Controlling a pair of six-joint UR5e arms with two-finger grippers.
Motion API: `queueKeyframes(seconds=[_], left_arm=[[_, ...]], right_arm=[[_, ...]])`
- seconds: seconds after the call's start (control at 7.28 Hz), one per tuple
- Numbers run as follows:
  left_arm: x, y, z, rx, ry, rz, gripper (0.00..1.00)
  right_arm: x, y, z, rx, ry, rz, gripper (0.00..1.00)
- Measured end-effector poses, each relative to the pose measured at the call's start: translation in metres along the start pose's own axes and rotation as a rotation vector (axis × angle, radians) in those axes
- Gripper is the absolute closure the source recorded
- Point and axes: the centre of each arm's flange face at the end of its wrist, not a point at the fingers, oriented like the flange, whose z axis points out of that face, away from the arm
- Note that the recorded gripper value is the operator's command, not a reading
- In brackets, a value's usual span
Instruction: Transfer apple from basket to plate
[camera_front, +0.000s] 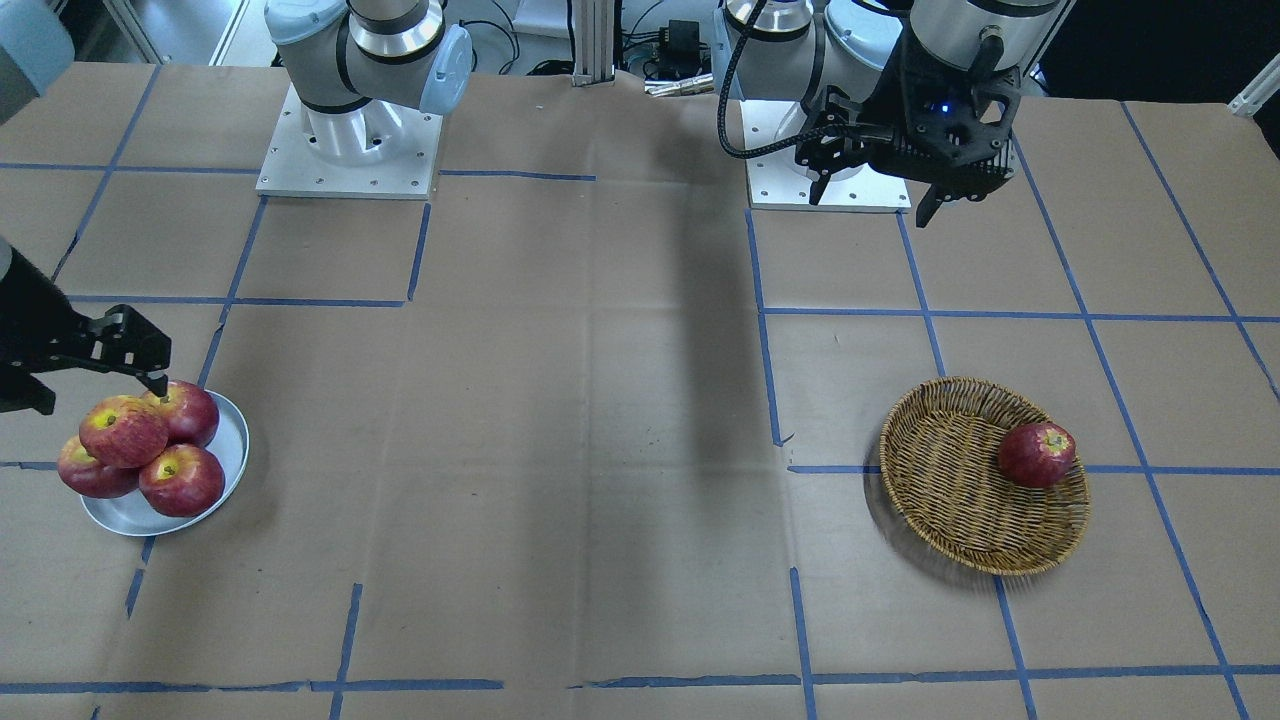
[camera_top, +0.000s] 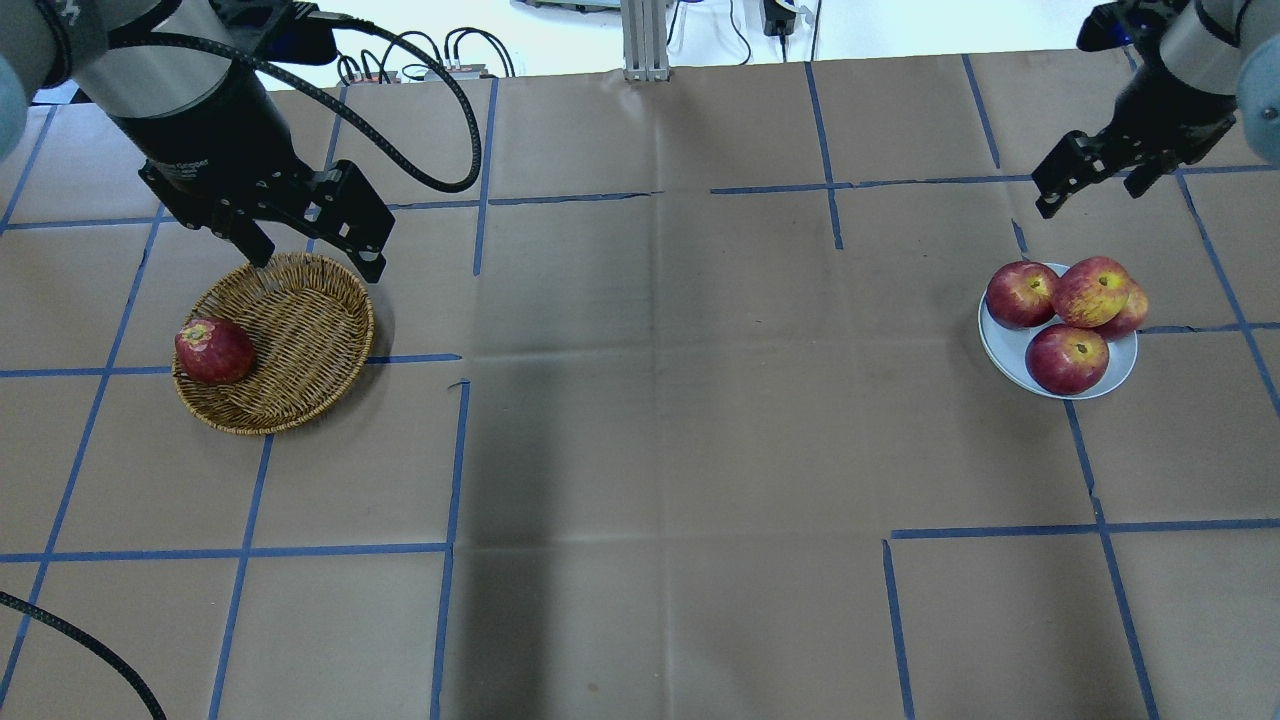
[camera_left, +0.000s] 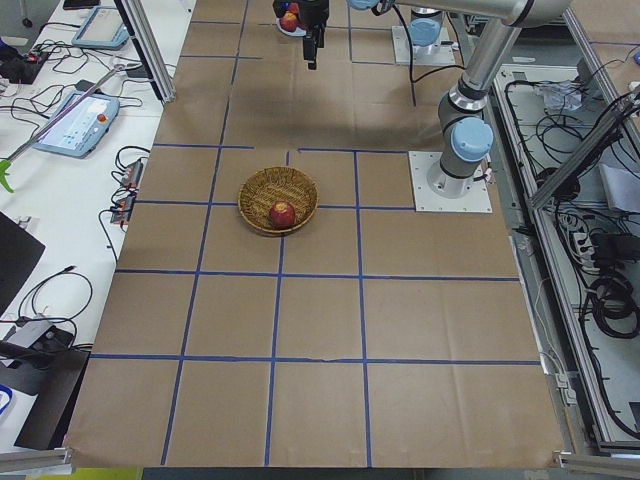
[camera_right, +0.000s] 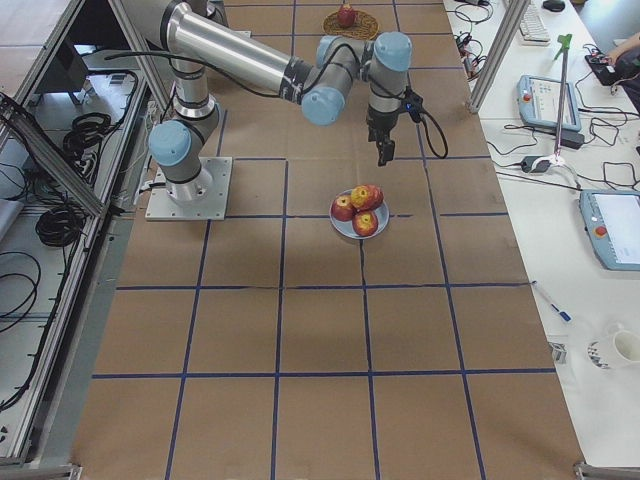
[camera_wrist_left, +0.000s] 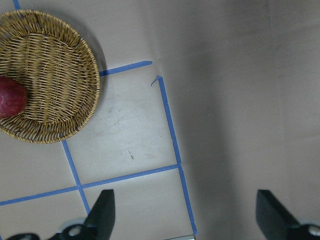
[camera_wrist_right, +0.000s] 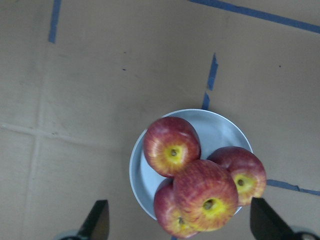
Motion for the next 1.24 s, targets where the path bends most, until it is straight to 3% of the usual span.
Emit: queueKeyframes(seconds=[0.27, 0.55, 1.24], left_arm=[[0.000, 0.000, 0.000, 0.000, -0.001, 0.000, 0.01], [0.000, 0.000, 0.001, -0.002, -0.002, -0.001, 0.01], [-0.001, 0.000, 0.000, -0.002, -0.004, -0.001, 0.01]], right_arm=[[-0.088, 0.015, -0.041, -0.014, -0.007, 0.091, 0.00], [-0.142, 0.037, -0.051, -0.054, -0.015, 0.110, 0.00], [-0.158, 0.061, -0.054, -0.056, -0.006, 0.161, 0.00]])
